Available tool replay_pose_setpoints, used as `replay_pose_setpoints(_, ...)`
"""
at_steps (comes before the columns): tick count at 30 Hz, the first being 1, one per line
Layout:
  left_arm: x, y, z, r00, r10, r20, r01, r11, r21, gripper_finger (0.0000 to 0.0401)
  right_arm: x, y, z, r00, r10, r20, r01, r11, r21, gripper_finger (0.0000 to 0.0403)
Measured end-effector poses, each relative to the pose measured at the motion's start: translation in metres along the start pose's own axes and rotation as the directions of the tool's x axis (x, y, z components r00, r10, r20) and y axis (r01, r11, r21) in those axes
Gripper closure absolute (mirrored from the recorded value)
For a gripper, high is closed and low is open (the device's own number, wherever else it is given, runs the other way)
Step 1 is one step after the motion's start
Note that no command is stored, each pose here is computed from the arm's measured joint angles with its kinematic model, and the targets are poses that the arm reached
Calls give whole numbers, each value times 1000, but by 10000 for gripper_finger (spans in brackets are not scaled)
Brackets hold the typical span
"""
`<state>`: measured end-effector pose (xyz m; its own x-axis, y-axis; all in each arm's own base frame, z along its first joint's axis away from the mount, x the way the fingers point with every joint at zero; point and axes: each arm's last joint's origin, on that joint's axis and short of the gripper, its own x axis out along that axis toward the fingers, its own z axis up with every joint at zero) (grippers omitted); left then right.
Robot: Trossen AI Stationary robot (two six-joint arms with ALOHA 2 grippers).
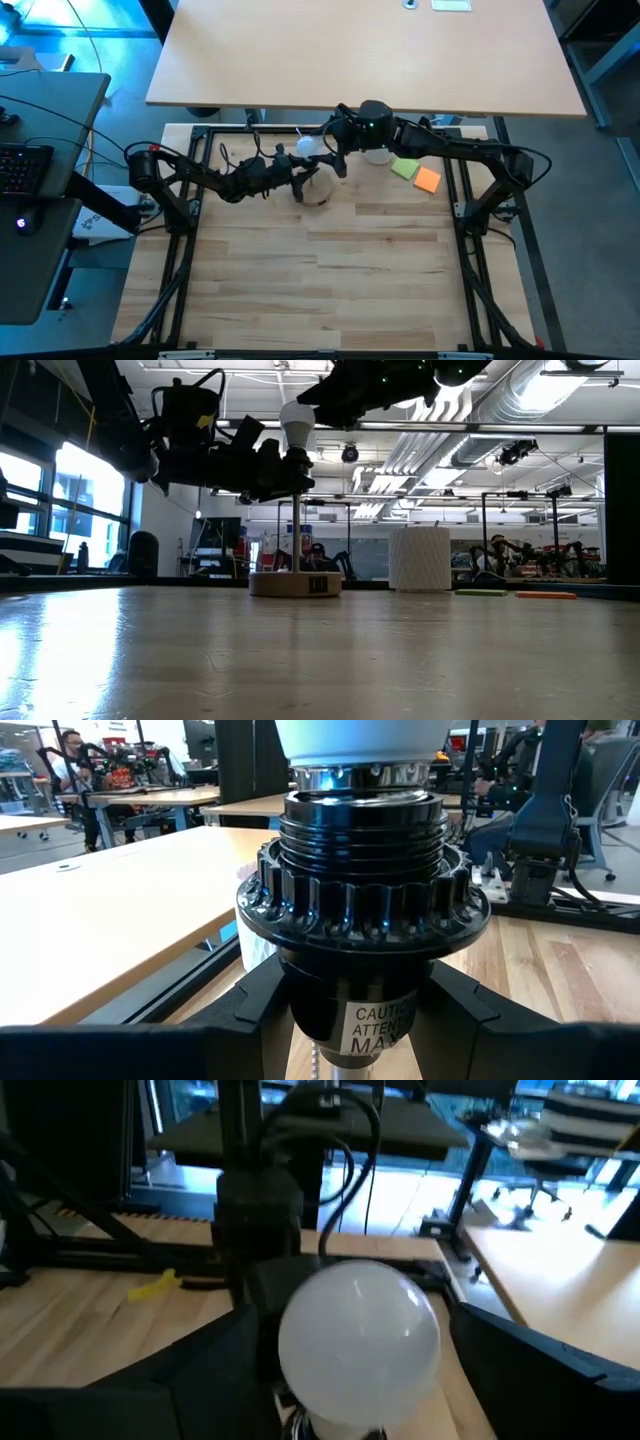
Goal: Screw lightbulb
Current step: Insert the light bulb into the lamp
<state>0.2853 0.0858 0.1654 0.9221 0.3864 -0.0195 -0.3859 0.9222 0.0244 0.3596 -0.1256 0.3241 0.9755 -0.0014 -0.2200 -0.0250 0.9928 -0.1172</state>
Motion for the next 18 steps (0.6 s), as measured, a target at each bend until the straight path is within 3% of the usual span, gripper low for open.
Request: replay_pose_setpoints(18,0,0,0,1000,0,-2,0,1000,-3,258,17,-3,-11,999,20,33,-20,1000,6,75)
